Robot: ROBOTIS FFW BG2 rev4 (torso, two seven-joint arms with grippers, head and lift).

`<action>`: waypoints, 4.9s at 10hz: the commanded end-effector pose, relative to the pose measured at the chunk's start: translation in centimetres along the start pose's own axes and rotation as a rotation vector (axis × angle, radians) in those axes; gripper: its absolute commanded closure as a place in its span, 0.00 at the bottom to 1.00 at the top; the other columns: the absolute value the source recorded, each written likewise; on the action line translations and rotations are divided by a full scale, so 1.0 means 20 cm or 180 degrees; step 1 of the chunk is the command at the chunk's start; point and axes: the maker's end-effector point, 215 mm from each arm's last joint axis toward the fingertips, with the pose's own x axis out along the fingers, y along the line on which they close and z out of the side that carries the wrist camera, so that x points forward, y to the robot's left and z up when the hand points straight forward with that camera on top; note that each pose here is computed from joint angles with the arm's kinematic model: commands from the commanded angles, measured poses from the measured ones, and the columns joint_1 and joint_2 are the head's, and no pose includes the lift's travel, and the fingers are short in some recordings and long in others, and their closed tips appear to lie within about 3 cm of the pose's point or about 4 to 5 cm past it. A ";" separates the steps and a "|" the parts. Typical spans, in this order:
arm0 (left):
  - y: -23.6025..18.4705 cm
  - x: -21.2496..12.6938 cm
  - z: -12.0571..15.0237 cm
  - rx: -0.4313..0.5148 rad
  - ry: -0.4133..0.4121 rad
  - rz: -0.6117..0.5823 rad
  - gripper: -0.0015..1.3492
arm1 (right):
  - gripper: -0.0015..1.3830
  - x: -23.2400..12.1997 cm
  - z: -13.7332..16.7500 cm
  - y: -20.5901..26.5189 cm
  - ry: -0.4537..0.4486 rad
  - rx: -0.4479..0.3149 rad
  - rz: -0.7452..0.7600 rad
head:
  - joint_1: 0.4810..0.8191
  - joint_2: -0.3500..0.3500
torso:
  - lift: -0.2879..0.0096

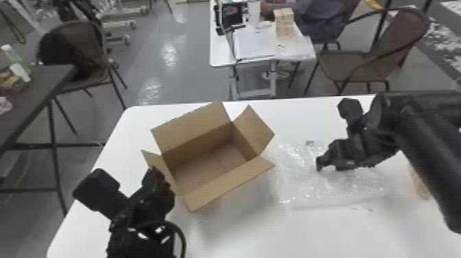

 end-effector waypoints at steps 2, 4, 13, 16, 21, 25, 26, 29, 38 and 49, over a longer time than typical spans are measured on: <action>0.02 -0.01 0.00 -0.0006 -0.0011 0.0013 0.90 | 0.75 -0.08 0.12 0.11 -0.0236 0.0008 0.0214 | 0.63 0.74 | 0.63; 0.03 -0.01 0.00 -0.0001 -0.0015 0.0023 0.90 | 0.75 -0.17 0.21 0.18 -0.0512 0.0101 0.0492 | 0.63 0.77 | 0.63; 0.03 -0.01 0.00 0.0029 -0.0006 0.0019 0.90 | 0.11 -0.33 0.24 0.25 -0.0204 0.0051 0.0152 | 0.63 0.77 | 0.63; 0.02 -0.01 0.00 0.0035 0.0002 0.0008 0.90 | 0.12 -0.38 0.12 -0.25 0.0252 -0.0089 -0.1106 | 0.63 0.73 | 0.63; 0.00 -0.01 0.01 0.0040 -0.0023 -0.0027 0.90 | 0.12 -0.22 0.07 -0.23 0.0212 -0.0023 -0.0868 | 0.63 0.61 | 0.63; 0.00 0.00 0.01 0.0044 -0.0026 -0.0025 0.90 | 0.12 -0.11 0.03 -0.17 0.0178 -0.0016 -0.0570 | 0.63 0.67 | 0.63; -0.01 0.00 0.01 0.0038 -0.0025 -0.0030 0.90 | 0.12 -0.08 0.02 -0.17 0.0169 -0.0024 -0.0511 | 0.63 0.67 | 0.63; -0.02 0.00 0.00 0.0028 -0.0019 -0.0042 0.90 | 0.52 -0.02 0.03 -0.14 0.0083 -0.0143 -0.0224 | 0.63 0.68 | 0.63; 0.02 -0.02 0.00 0.0015 -0.0036 -0.0002 0.90 | 0.77 -0.07 0.24 0.18 -0.0667 0.0096 0.0561 | 0.63 0.77 | 0.63; -0.01 0.02 0.11 0.0132 -0.0292 -0.0087 0.90 | 0.08 -1.19 0.57 0.03 -0.3492 0.0239 0.0235 | 0.63 0.68 | 0.63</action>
